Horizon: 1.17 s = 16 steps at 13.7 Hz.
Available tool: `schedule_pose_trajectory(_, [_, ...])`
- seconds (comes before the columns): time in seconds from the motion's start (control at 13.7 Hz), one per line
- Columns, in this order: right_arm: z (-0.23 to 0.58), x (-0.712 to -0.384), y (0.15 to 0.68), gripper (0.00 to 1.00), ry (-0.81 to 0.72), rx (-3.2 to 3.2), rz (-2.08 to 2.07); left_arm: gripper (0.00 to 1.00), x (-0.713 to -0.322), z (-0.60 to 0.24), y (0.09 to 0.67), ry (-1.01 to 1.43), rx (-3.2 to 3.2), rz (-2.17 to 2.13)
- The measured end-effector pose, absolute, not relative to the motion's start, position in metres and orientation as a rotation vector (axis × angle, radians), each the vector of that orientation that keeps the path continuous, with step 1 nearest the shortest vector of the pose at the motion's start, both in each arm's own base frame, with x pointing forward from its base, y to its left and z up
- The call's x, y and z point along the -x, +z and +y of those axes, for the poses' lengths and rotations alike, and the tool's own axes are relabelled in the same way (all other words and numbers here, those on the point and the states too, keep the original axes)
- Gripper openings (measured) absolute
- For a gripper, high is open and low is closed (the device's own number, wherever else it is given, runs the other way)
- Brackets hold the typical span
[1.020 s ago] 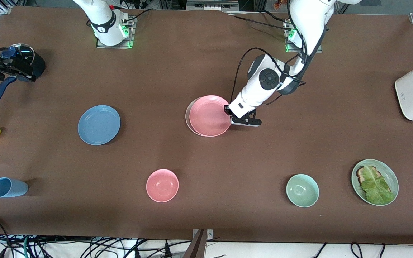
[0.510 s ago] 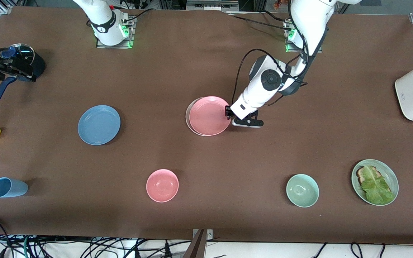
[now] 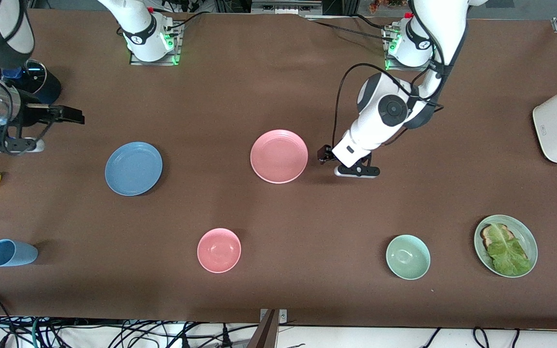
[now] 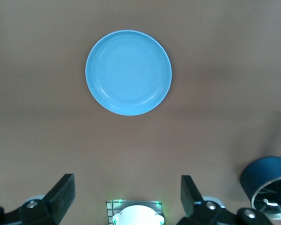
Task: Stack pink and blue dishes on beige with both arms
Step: 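Retract the left gripper while the right gripper grasps the blue plate rim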
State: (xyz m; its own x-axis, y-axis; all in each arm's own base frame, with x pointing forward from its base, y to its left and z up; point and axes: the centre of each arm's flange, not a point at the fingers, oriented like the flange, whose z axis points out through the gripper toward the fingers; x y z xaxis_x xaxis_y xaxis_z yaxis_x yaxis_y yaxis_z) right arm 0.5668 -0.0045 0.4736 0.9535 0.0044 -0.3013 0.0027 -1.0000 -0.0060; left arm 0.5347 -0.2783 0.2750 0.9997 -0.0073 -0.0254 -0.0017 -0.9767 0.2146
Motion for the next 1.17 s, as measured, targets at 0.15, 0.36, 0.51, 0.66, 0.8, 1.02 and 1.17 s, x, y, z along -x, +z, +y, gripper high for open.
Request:
schedule_pose_trajectory(0.15, [-0.007,-0.574,0.429,1.0,0.459,3.104,0.002,1.0,-0.554,-0.223,0.286,-0.054,-2.934,-0.105])
schedule_pose_trajectory(0.36, [-0.016,-0.575,0.375,1.0,0.431,3.108,0.008,1.0,-0.58,-0.117,0.307,-0.114,-2.931,-0.194])
schedule_pose_trajectory(0.51, [-0.027,-0.578,0.347,1.0,0.423,3.066,0.01,1.0,-0.587,-0.065,0.326,-0.122,-2.922,-0.222])
schedule_pose_trajectory(0.66, [-0.045,-0.581,0.319,1.0,0.425,2.996,0.013,1.0,-0.592,-0.02,0.345,-0.115,-2.969,-0.255])
schedule_pose_trajectory(0.8, [-0.065,-0.581,0.29,0.97,0.428,2.949,0.006,1.0,-0.593,0.01,0.368,-0.12,-2.989,-0.239])
schedule_pose_trajectory(1.02, [-0.089,-0.584,0.245,0.93,0.369,2.886,-0.057,1.0,-0.587,0.031,0.405,-0.108,-2.981,-0.212])
schedule_pose_trajectory(1.17, [-0.098,-0.585,0.221,0.76,0.33,2.861,-0.083,1.0,-0.585,0.031,0.425,-0.098,-3.016,-0.23])
